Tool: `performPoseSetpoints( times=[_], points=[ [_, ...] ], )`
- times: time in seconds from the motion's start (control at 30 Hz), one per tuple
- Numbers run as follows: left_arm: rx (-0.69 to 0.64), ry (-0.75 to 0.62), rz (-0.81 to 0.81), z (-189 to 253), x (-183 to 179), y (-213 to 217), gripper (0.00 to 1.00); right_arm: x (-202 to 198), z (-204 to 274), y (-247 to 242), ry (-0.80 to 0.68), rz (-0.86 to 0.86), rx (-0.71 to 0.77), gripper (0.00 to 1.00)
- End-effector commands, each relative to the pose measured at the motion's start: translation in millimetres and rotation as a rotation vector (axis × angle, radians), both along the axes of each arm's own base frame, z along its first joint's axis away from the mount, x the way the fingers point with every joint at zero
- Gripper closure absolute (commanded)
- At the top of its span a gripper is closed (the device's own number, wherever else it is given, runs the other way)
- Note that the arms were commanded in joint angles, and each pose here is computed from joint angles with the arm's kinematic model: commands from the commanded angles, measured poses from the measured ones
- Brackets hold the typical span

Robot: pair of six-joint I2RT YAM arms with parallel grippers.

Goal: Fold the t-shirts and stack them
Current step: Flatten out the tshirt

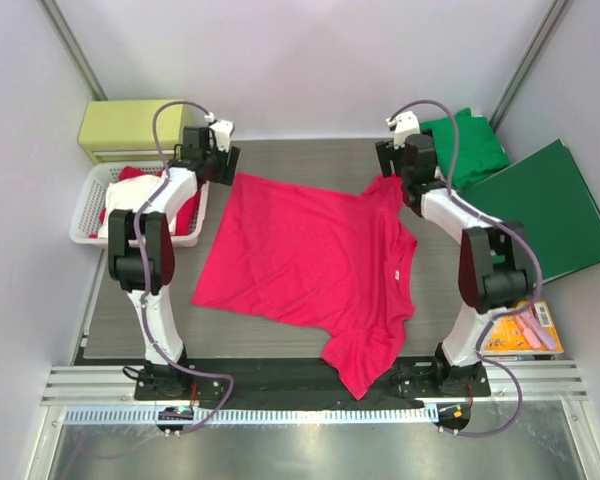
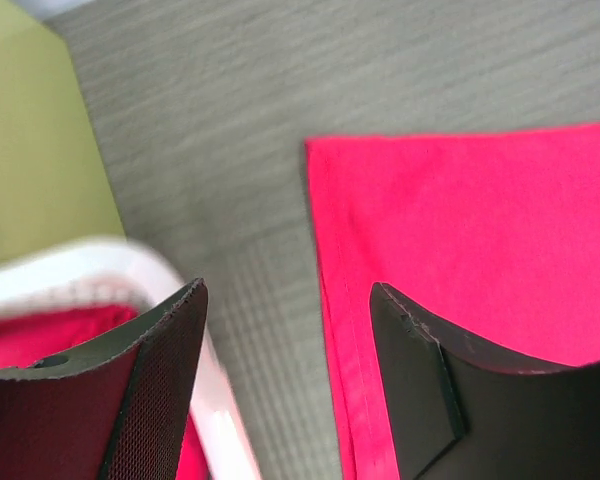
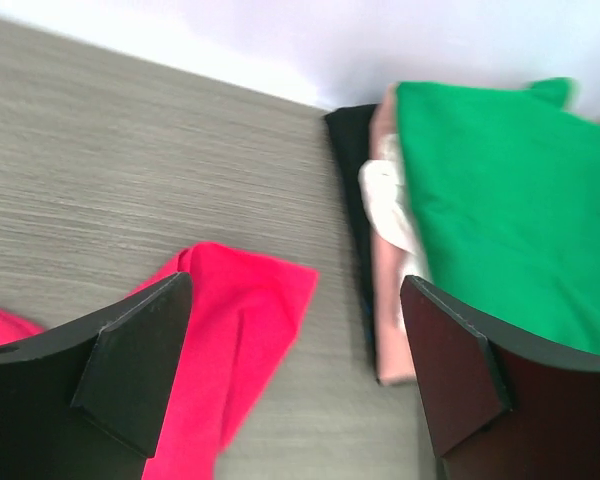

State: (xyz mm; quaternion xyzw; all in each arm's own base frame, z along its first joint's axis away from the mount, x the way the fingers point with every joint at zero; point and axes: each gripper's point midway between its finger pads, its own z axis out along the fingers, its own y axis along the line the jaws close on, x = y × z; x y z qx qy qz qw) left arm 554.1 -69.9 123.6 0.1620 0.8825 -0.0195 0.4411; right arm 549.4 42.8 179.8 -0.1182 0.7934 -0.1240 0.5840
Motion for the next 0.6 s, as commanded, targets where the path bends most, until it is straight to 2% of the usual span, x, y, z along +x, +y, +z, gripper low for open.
performPoseSetpoints(
  times=[0.0,0.07,0.1,0.13,0.2,0.23,0.27,0.3,0.33,0.4,0.43,0.47,0.5,0.57],
  points=[
    [-0.037,-0.154,0.007,80.0,-22.2,3.0,0.32,-36.6,109.2,-16.1,-0.253,-0.087,0.100,0.10],
    [-0.086,-0.130,-0.016,89.2,-48.0,-4.4,0.32,-56.4,94.9,-10.9,-0.143,-0.071,0.142,0.10],
    [-0.130,-0.175,-0.030,120.4,-64.7,-9.1,0.32,-67.6,103.2,-11.8,-0.135,-0.068,0.152,0.10],
    [-0.142,-0.168,-0.026,119.3,-76.9,-8.4,0.32,-79.9,87.7,-10.6,-0.054,-0.059,0.144,0.10],
    [-0.170,-0.214,-0.018,149.8,-100.6,-7.4,0.31,-96.6,83.8,-11.0,-0.028,-0.059,0.163,0.10],
    [-0.182,-0.206,-0.025,148.2,-109.7,-8.9,0.33,-112.3,73.7,-1.8,0.011,0.004,0.178,0.36],
    [-0.195,-0.217,-0.038,154.9,-118.8,-11.4,0.59,-121.0,71.2,0.9,0.025,0.021,0.191,0.74],
    [-0.216,-0.218,-0.041,157.2,-125.9,-13.1,0.90,-129.1,68.6,4.7,0.032,0.027,0.234,0.99],
    [-0.230,-0.226,-0.052,162.3,-137.8,-14.7,1.00,-145.7,57.1,10.5,0.086,0.067,0.243,0.99],
    [-0.234,-0.163,-0.094,151.9,-154.8,-20.0,1.00,-163.8,46.9,33.2,0.165,0.178,0.313,0.99],
    [-0.231,-0.131,-0.127,148.2,-161.0,-24.1,1.00,-180.5,34.1,39.9,0.252,0.225,0.313,0.99],
    [-0.230,-0.103,-0.139,143.4,-165.6,-25.0,1.00,-195.9,29.3,62.2,0.317,0.365,0.344,0.99],
    [-0.225,-0.037,-0.161,131.0,-176.2,-26.9,1.00,-205.1,25.7,67.2,0.357,0.412,0.334,0.99],
    [-0.226,-0.021,-0.192,122.5,-180.9,-30.3,1.00,-219.7,15.0,65.5,0.408,0.443,0.299,0.99]
  ],
)
